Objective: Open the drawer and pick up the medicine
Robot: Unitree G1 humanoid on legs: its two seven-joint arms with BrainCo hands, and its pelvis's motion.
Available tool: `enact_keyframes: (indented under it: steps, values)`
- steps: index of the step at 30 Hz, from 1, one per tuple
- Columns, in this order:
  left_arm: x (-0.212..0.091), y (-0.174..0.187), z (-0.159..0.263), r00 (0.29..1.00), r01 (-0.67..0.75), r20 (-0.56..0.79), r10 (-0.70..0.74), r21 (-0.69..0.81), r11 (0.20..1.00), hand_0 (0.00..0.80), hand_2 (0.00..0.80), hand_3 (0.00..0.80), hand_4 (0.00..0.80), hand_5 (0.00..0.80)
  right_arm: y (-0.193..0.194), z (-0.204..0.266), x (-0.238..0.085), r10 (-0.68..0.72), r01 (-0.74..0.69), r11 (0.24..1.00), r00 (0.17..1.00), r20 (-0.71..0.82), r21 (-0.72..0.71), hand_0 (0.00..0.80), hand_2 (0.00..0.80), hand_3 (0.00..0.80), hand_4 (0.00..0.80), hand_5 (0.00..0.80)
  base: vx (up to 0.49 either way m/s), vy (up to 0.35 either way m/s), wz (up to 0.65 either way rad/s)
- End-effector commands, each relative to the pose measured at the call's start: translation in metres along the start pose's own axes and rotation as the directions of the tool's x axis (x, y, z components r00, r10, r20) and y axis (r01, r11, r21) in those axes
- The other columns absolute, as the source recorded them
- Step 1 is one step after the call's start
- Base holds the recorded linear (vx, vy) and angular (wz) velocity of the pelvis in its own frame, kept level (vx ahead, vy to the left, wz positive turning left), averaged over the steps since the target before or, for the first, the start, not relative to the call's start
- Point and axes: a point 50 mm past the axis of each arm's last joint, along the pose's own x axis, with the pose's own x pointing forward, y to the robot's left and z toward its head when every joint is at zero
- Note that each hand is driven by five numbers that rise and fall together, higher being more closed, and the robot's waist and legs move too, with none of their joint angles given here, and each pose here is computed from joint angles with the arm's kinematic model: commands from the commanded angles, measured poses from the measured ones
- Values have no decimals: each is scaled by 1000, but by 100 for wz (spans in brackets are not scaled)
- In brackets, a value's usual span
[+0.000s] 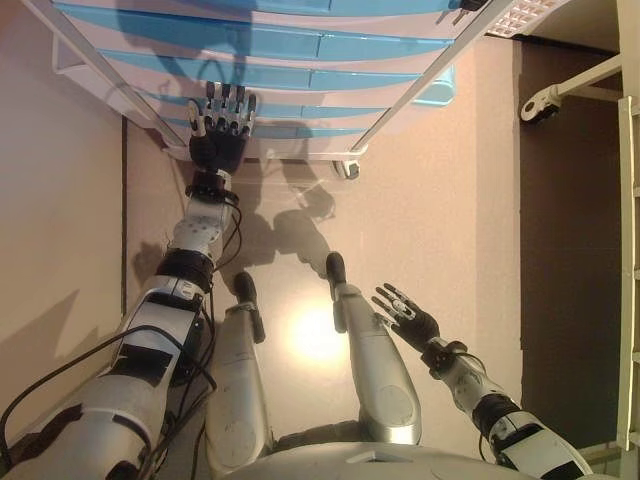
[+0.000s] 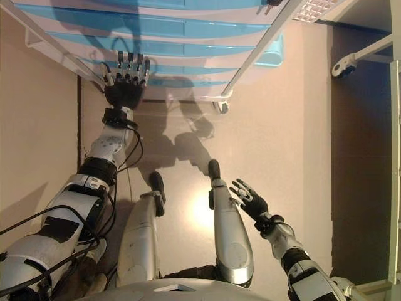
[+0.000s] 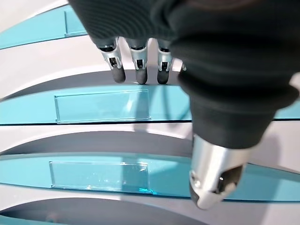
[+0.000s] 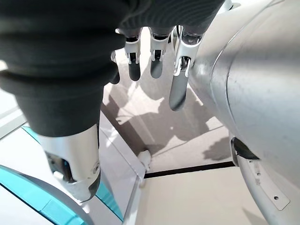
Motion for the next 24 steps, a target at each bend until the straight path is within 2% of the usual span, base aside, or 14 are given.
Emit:
enact_keyframes:
  steps: [1, 4, 5, 6, 7, 17, 24]
  values:
    - [50, -95, -2, 922, 386, -6, -386, -6, 922, 0, 0, 0, 0, 0, -12, -46, -34, -15, 22, 999, 988, -152, 41, 0, 0, 0, 0, 0, 0, 0, 0]
    - [53, -107, -1, 892, 453, 4, -453, -4, 892, 0, 0, 0, 0, 0, -13, -45, -34, -17, 23, 999, 988, -153, 38, 0, 0, 0, 0, 0, 0, 0, 0]
    - [53, -112, -1, 880, 475, 7, -475, 0, 880, 232, 232, 232, 232, 232, -13, -44, -34, -15, 20, 999, 988, -151, 37, 0, 0, 0, 0, 0, 0, 0, 0]
    - [53, -114, -2, 871, 491, 6, -491, 3, 871, 530, 530, 530, 530, 530, -14, -44, -35, -15, 20, 999, 989, -149, 36, 0, 0, 0, 0, 0, 0, 0, 0]
    - [52, -117, -2, 864, 504, 6, -504, 8, 864, 791, 791, 791, 791, 791, -14, -43, -35, -15, 20, 999, 989, -148, 35, 0, 0, 0, 0, 0, 0, 0, 0]
    - [54, -131, -1, 832, 554, 6, -554, 33, 832, 800, 800, 800, 800, 800, -16, -40, -34, -13, 18, 999, 989, -146, 33, 0, 0, 0, 0, 0, -35, -11, 0]
    - [53, -126, 2, 835, 549, 1, -550, 44, 835, 800, 800, 800, 800, 800, -17, -39, -34, -16, 21, 999, 989, -145, 31, 0, 0, 0, 0, 0, -2, -5, 0]
